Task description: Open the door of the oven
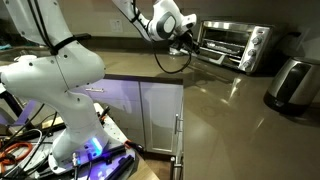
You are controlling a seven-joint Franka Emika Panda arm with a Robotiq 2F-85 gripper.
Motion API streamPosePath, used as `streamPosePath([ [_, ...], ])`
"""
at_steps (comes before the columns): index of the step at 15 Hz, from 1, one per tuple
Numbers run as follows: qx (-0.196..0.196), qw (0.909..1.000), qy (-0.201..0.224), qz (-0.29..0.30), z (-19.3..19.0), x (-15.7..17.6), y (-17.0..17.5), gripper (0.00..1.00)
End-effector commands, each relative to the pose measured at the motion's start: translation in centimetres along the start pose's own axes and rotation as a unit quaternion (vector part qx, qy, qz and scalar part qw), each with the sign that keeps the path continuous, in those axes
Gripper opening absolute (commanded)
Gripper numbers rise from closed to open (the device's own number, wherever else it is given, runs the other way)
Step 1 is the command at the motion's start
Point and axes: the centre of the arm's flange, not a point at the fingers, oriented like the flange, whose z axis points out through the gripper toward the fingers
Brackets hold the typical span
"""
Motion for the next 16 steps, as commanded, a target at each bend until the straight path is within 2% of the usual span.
streamPosePath([
  [1, 0.016, 0.9996, -0.022, -0.005, 0.01, -0.53, 0.44, 0.05],
  [6, 0.017, 0.9993, -0.033, -0.002, 0.31, -0.90, 0.57, 0.05],
  [16, 0.011, 0.9995, -0.030, -0.005, -0.38, -0.82, 0.56, 0.05],
])
